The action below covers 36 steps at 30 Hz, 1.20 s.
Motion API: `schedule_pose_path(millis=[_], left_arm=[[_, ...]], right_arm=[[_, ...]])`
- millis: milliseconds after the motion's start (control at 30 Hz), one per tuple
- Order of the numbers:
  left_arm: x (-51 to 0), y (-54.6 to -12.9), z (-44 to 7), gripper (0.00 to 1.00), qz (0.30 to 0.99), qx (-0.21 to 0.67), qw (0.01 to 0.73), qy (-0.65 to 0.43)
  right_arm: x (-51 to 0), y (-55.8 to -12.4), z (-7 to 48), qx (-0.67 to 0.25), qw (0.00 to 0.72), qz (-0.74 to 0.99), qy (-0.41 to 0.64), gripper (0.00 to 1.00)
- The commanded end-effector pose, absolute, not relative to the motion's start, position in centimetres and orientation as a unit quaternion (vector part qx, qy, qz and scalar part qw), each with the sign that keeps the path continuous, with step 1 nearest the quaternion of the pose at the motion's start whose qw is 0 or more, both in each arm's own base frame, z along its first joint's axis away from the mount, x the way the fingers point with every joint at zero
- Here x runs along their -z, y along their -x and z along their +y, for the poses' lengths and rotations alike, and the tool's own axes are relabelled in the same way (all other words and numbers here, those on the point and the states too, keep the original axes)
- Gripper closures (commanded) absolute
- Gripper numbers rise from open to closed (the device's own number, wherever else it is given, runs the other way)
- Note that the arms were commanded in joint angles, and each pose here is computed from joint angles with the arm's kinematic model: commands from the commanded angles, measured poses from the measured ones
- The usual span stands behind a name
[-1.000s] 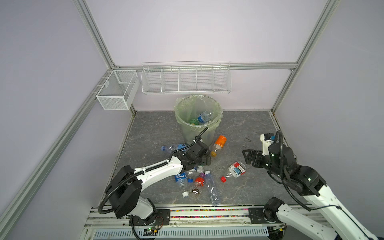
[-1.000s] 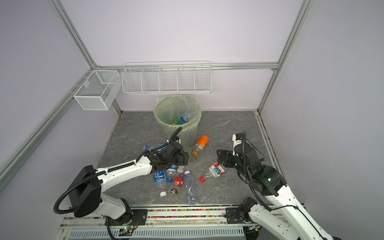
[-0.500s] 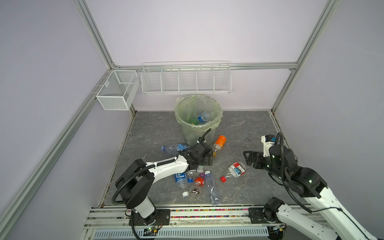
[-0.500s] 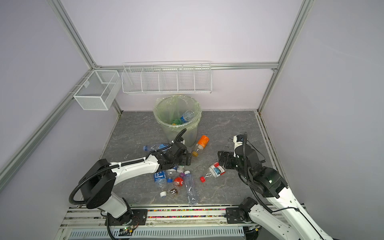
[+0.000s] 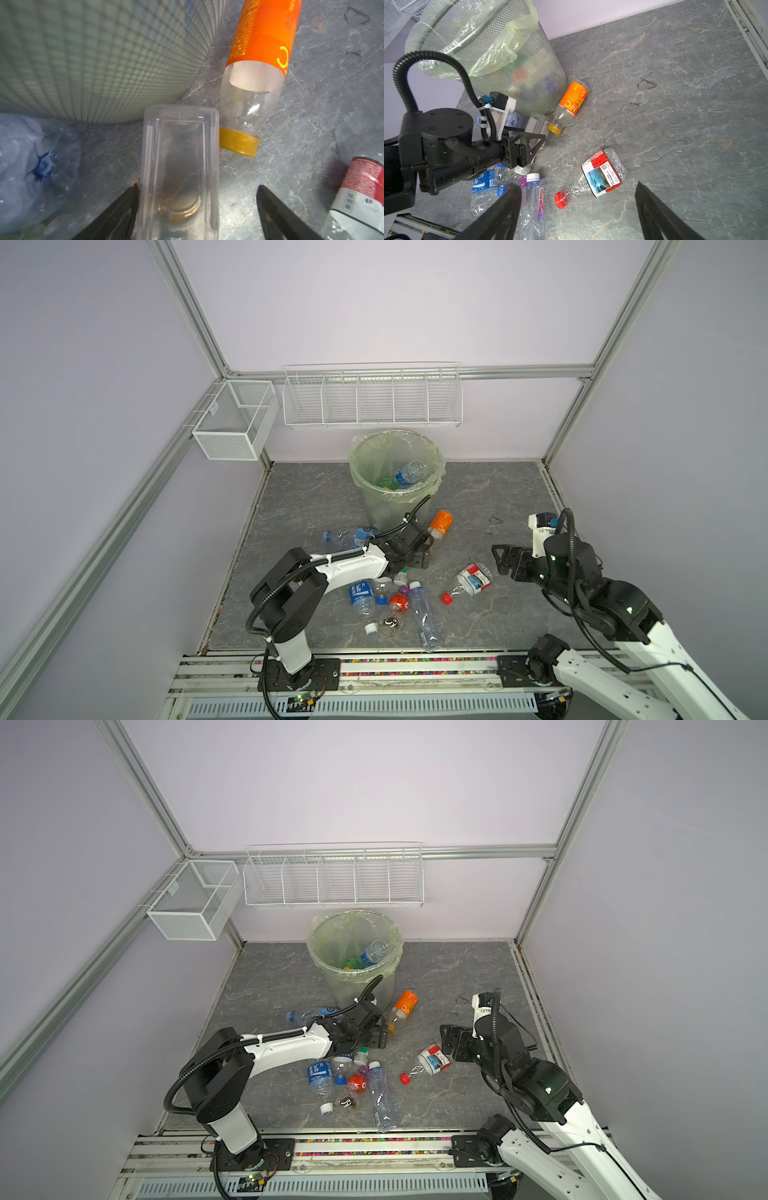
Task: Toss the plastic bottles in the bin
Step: 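Lower the left gripper and close it around the clear square bottle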
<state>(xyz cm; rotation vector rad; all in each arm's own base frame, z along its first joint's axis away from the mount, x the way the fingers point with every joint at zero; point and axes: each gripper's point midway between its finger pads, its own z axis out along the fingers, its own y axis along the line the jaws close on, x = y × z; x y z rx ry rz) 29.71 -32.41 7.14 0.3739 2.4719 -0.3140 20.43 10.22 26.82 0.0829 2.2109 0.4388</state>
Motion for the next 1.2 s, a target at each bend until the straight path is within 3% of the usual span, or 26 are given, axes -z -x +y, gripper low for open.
schedule_pose_path(millis=[0,633,1167], left_arm=[[-6.9,-30.0,-33.0,0.14,0.934,0.105,0.303,-0.157],[-4.2,-30.1,-33.4,0.24,0.942,0.084,0.277,-0.168],[-5.0,-30.4,-33.3,0.68,0.940,0.071,0.280,-0.183]], right_arm=[[-26.5,-20.2,9.4,-0.163,0.430,0.887,-0.041,0.12],[-26.5,-19.7,8.8,-0.159,0.432,0.887,-0.044,0.12],[-26.8,-19.5,8.4,-0.160,0.439,0.883,-0.050,0.12]])
